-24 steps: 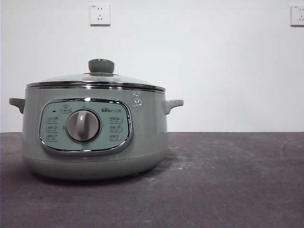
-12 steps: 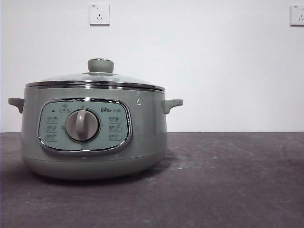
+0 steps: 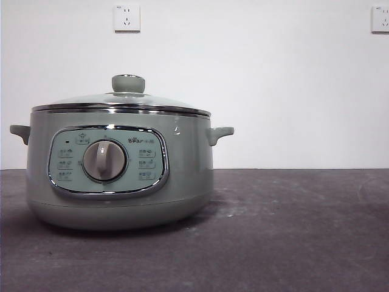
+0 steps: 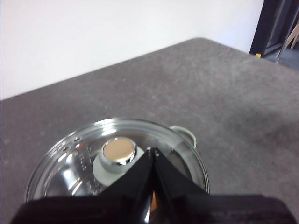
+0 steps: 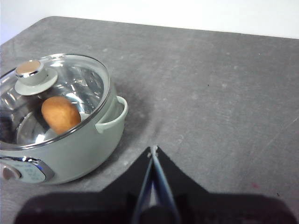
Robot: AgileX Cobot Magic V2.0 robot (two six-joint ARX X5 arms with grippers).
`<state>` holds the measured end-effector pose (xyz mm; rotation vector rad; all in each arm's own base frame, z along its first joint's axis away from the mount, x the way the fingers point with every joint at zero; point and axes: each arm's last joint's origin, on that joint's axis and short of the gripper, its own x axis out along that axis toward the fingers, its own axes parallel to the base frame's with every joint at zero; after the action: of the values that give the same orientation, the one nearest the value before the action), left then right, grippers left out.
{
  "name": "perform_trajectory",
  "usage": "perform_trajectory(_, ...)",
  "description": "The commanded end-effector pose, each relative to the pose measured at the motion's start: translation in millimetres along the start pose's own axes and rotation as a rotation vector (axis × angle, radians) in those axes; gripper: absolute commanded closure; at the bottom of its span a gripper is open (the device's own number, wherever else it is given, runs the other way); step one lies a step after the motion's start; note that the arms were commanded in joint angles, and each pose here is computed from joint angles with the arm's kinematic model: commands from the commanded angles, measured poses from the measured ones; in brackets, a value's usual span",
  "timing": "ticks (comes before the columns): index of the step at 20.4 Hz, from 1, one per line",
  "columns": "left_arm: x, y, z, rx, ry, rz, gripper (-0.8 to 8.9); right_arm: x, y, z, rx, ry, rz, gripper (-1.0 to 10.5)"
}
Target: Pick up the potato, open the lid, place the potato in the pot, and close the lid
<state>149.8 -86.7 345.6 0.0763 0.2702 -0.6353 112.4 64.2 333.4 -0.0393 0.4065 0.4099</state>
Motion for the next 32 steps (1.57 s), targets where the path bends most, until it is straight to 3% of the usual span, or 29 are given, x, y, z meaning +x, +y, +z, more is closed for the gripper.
perform_trajectory(1, -0.6, -0.2, -0.4, -0.006, 0.007, 0.001, 8.17, 0.4, 0.0, -1.2, 0.009, -0.001, -0.003, 9.5)
perform_trajectory(12, -0.8, -0.5, -2.9, -0.010, 0.033, -0.002, 8.17, 0.4, 0.0, -1.5, 0.009, 0.002, -0.003, 9.5)
perform_trajectory(16, -10.0, 4.2, -8.0, 0.016, 0.076, 0.054, 8.17, 0.4, -0.1, -2.5, 0.008, 0.013, -0.004, 9.5)
perform_trajectory(19, -19.3, 13.2, -11.1, 0.027, 0.023, 0.119, 8.17, 0.4, -0.2, -3.4, 0.007, 0.021, -0.004, 9.5)
perform_trajectory(25, -34.7, 29.3, -75.9, 0.034, -0.238, 0.309, 8.17, 0.4, -0.2, -3.4, 0.007, 0.021, -0.004, 9.5)
perform_trajectory(32, -41.7, 39.4, -166.2, -0.102, -0.240, 0.495, 8.17, 0.4, -0.2, -3.4, 0.007, 0.021, -0.004, 9.5)
